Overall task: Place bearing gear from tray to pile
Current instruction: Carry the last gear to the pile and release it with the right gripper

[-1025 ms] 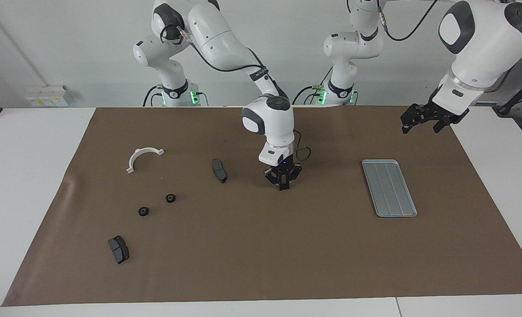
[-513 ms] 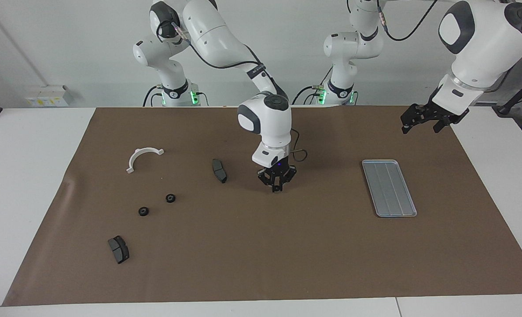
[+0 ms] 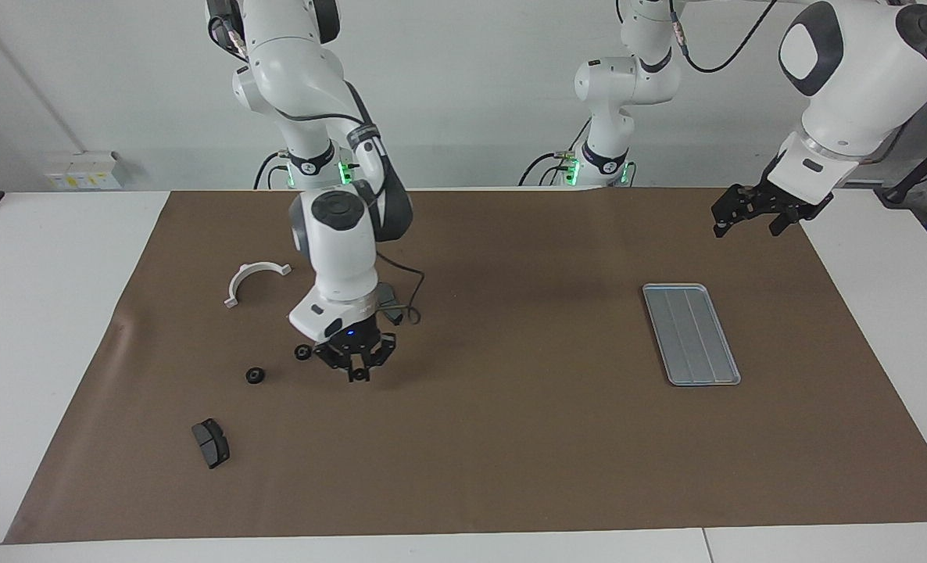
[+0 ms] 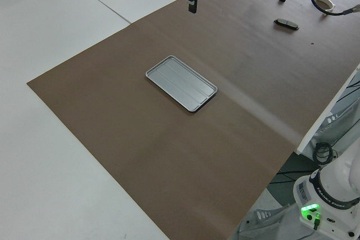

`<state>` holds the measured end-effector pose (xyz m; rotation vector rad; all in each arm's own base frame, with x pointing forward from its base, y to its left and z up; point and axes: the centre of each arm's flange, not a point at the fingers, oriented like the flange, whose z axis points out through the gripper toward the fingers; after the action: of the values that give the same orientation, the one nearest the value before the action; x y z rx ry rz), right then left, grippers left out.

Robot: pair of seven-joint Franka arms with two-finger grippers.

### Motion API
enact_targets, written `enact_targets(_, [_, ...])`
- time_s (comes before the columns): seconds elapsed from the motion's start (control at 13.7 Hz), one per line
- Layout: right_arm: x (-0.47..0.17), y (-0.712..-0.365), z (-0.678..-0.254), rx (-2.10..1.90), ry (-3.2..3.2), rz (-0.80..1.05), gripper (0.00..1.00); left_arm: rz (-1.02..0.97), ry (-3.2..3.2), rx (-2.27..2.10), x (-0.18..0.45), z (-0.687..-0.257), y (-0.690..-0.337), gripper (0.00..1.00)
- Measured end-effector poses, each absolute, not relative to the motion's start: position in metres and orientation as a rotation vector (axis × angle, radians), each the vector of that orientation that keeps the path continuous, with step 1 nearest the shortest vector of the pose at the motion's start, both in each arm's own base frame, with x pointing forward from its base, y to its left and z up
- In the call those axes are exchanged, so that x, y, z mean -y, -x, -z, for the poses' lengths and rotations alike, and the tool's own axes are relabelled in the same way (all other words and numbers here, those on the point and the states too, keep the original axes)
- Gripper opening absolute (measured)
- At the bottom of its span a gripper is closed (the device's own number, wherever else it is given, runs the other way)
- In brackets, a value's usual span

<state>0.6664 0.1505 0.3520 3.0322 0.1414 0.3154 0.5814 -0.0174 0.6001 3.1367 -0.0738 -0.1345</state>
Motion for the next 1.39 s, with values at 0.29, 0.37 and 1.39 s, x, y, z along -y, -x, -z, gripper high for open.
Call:
enact_targets(0.29, [-0.046,-0.671,-0.313,-0.200,-3.075,-0.182,0.25,0.134,-3.137,0.074,0.017,-0.600,-0.581,1.00])
enact_targets(0.37, [-0.039,-0.669,-0.307,-0.213,-3.078,-0.163,0.25,0.134,-3.137,0.074,0.017,-0.600,-0.581,1.00])
enact_targets(1.39, [-0.059,-0.683,-0.301,-0.181,-3.128,-0.361,0.77,0.134,-3.137,0.074,0.017,-0.600,-0.581,1.00])
